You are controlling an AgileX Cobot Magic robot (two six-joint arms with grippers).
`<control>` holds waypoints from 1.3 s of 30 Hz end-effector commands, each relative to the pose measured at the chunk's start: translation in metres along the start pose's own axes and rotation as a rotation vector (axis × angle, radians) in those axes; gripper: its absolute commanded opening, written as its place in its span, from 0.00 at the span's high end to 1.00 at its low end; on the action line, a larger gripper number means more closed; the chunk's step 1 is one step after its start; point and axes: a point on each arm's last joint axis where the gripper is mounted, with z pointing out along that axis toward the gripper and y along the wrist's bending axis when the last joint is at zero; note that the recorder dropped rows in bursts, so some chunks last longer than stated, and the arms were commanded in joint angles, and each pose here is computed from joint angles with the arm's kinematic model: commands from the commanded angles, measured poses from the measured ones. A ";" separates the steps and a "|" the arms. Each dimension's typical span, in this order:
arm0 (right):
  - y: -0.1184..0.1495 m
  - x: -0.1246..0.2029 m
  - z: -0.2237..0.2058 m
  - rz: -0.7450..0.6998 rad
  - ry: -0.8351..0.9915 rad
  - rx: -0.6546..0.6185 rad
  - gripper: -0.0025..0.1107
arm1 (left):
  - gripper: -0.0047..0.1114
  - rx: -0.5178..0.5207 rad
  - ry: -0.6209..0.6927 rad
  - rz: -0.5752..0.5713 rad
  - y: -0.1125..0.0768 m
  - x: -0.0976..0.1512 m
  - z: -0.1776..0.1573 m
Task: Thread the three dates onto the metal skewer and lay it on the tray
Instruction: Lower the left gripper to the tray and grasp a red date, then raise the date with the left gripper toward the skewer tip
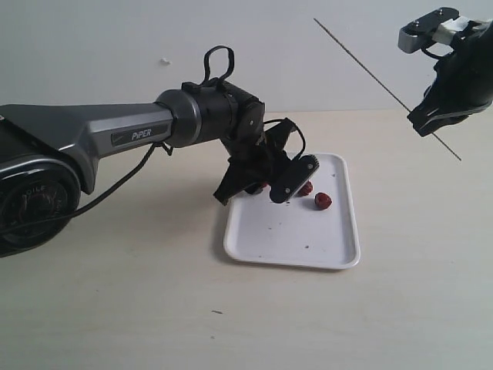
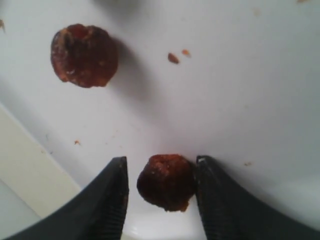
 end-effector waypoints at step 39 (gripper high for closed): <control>0.017 -0.005 0.039 0.238 -0.041 -0.304 0.98 | 0.78 0.020 -0.944 -1.300 0.023 0.080 -0.101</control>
